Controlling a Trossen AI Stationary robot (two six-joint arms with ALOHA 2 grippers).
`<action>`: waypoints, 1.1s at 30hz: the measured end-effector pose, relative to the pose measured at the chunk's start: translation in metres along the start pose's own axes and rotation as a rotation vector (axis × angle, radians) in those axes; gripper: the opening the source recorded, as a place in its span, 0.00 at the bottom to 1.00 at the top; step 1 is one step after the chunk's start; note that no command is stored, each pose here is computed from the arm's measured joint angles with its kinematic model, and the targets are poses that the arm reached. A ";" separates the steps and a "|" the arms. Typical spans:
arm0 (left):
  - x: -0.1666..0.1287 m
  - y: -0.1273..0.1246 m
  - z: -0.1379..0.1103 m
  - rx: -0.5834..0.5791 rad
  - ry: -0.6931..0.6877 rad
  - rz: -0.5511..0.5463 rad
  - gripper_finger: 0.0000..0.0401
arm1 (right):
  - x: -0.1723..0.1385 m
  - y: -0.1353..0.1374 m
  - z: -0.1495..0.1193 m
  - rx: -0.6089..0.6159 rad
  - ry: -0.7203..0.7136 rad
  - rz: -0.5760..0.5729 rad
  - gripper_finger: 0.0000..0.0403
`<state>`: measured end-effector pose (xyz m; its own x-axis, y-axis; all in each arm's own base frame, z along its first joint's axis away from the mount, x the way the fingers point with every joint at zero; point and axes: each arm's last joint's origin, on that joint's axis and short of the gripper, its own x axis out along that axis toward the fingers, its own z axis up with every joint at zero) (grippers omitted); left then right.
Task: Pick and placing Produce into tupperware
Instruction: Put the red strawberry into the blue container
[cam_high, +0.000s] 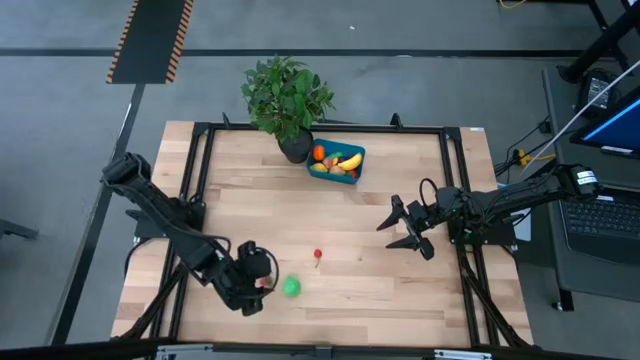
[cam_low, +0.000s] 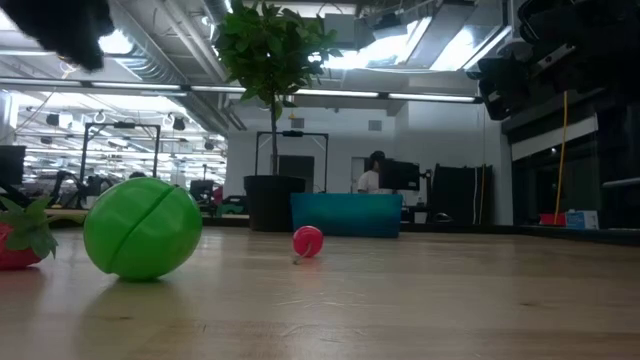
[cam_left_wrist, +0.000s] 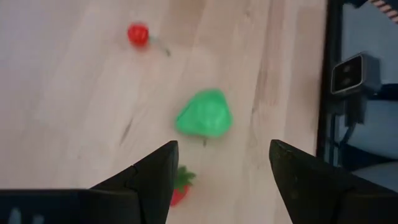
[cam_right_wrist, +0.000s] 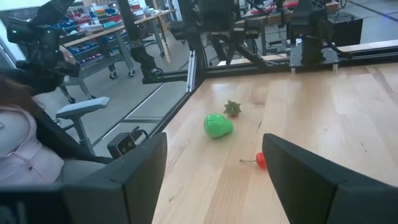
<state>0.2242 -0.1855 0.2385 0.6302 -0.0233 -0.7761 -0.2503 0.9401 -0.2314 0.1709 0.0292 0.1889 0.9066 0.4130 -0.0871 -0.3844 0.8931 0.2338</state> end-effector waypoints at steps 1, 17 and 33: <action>0.002 0.001 0.000 -0.014 0.023 0.004 0.61 | 0.000 0.000 0.000 -0.001 0.000 0.000 0.66; 0.042 0.003 -0.021 -0.058 0.214 0.114 0.61 | 0.000 0.000 0.000 -0.007 0.000 0.000 0.66; 0.068 0.004 -0.037 -0.023 0.304 0.192 0.61 | 0.000 0.000 0.000 -0.008 0.000 0.000 0.66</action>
<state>0.2385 -0.1954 0.1633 0.3239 0.0499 -0.9448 -0.3612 0.9295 -0.0748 0.1709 0.0292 0.1890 0.9065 0.4132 -0.0870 -0.3860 0.8944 0.2261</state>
